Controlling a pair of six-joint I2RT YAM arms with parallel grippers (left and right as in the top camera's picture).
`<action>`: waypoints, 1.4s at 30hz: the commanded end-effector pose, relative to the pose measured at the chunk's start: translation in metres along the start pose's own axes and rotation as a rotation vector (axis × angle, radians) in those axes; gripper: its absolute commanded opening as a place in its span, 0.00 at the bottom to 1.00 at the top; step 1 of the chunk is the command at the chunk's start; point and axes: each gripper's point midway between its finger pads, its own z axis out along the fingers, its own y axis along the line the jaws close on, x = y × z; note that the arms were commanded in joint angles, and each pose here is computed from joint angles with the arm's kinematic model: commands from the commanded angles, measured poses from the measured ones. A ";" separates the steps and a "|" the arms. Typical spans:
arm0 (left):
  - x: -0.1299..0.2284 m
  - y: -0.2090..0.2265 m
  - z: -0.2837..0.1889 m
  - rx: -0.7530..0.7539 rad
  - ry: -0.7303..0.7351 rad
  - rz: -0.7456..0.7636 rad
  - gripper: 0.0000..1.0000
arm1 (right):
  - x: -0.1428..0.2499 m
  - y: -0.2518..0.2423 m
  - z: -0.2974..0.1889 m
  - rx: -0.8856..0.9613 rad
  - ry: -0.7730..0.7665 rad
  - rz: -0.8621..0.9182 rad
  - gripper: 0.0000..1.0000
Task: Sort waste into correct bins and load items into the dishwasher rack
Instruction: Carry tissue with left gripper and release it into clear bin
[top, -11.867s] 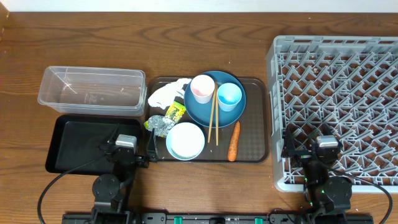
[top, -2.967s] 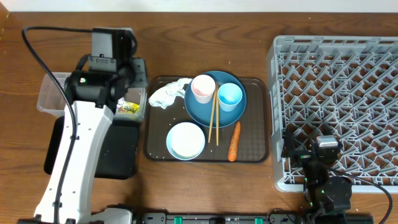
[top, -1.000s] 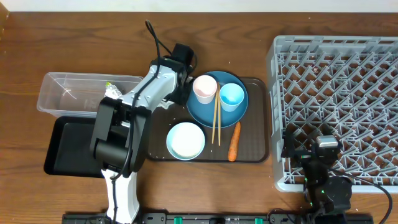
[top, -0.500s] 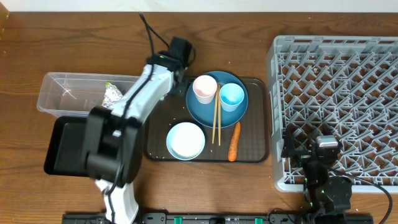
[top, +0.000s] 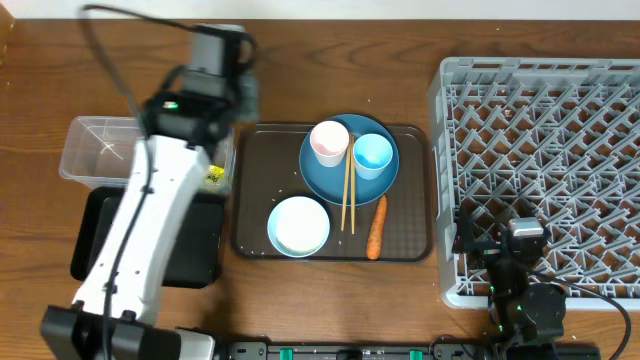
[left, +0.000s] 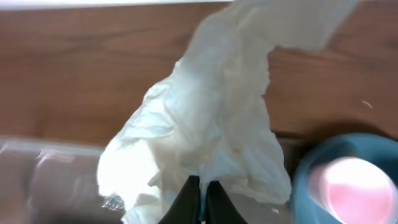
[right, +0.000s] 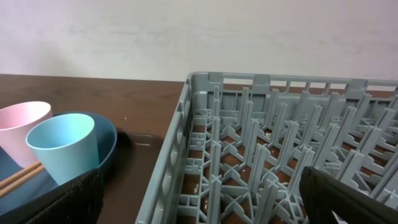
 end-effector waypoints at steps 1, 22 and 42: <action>0.004 0.060 0.007 -0.120 0.036 -0.251 0.06 | 0.001 -0.004 0.000 0.018 0.002 0.007 0.99; 0.080 0.192 0.063 -0.257 0.255 -0.738 0.06 | 0.001 -0.004 0.000 0.018 0.002 0.007 0.99; 0.099 0.193 0.091 -0.270 0.335 -0.738 0.29 | 0.001 -0.004 0.000 0.018 0.002 0.007 0.99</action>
